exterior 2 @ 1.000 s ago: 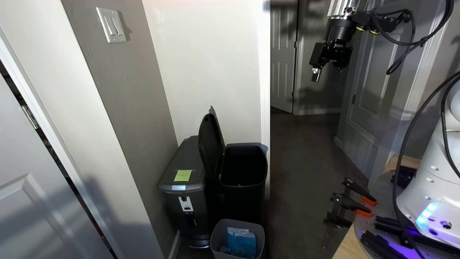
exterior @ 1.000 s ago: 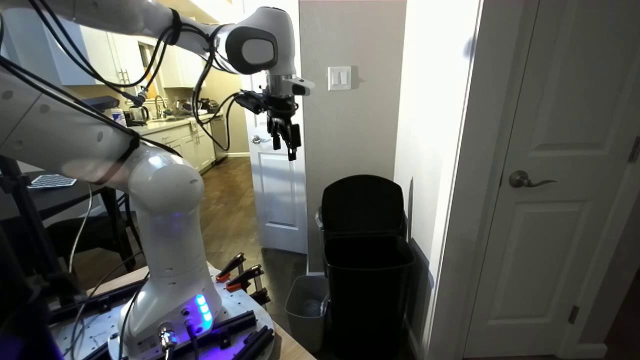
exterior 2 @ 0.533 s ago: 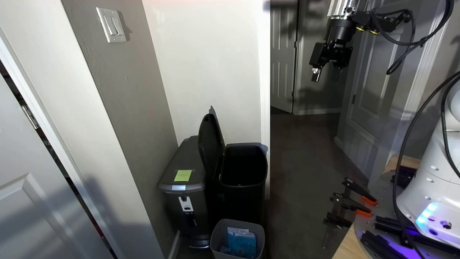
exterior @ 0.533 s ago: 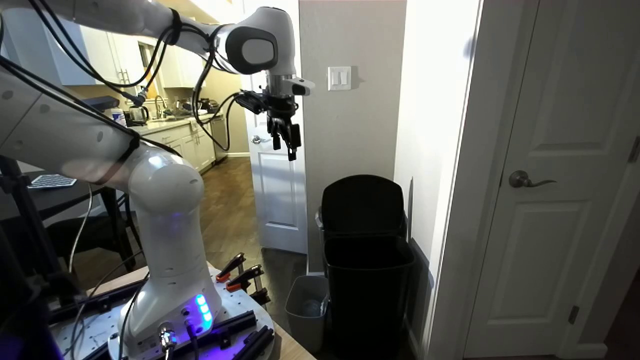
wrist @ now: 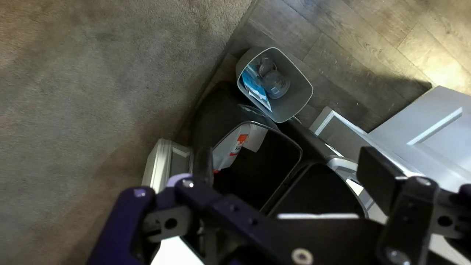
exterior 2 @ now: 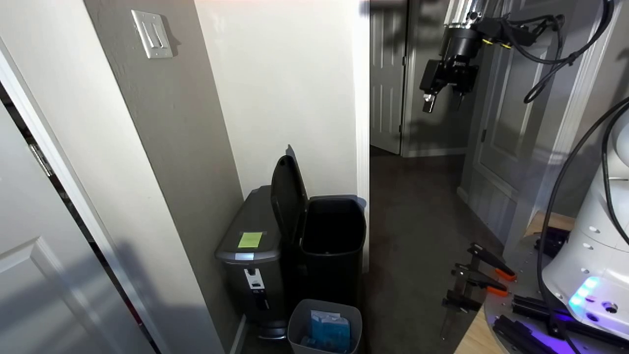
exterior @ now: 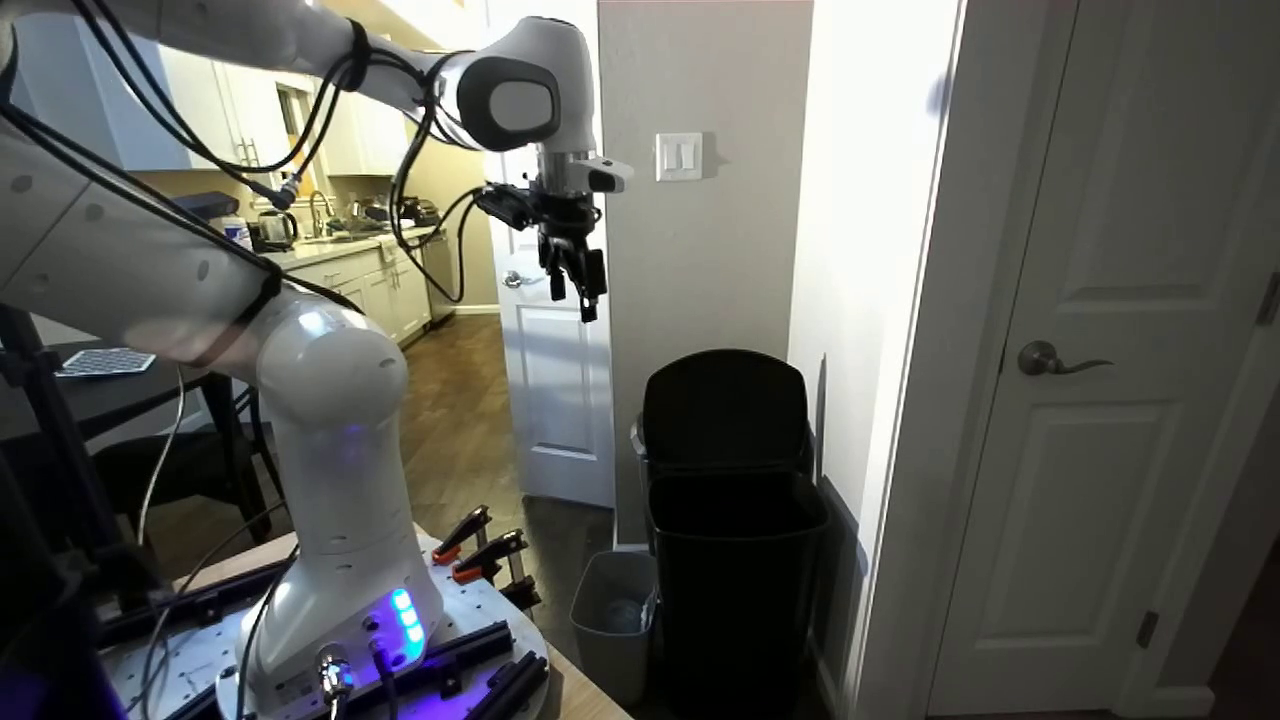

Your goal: Close the black bin

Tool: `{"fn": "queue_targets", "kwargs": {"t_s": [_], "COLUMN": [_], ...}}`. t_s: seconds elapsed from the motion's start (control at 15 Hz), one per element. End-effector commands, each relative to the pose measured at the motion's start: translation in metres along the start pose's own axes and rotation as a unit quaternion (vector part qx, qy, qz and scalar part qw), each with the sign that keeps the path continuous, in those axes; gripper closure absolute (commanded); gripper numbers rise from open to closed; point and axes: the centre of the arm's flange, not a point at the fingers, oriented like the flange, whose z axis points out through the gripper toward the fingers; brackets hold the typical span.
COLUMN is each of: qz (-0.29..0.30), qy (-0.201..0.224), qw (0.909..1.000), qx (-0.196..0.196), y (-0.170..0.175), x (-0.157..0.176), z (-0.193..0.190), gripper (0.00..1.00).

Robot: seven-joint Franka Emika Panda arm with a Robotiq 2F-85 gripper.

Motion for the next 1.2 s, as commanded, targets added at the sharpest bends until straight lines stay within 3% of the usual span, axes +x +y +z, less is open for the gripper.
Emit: {"fn": "queue_targets", "kwargs": {"t_s": [0.0,0.67,0.93,1.13], "qz": [0.005,-0.019,-0.048,-0.064], "qy": [0.009,0.016,0.016,-0.003], "qw": [0.9996,0.9899,0.9848,0.9846], "qx": [-0.026,-0.139,-0.166,-0.162], "y": [-0.018,-0.094,-0.121,-0.142], "x": [0.052,0.19,0.236,0.268], "z": [0.01,0.025,0.026,0.023], "gripper": [0.0,0.0,0.0,0.0]}}
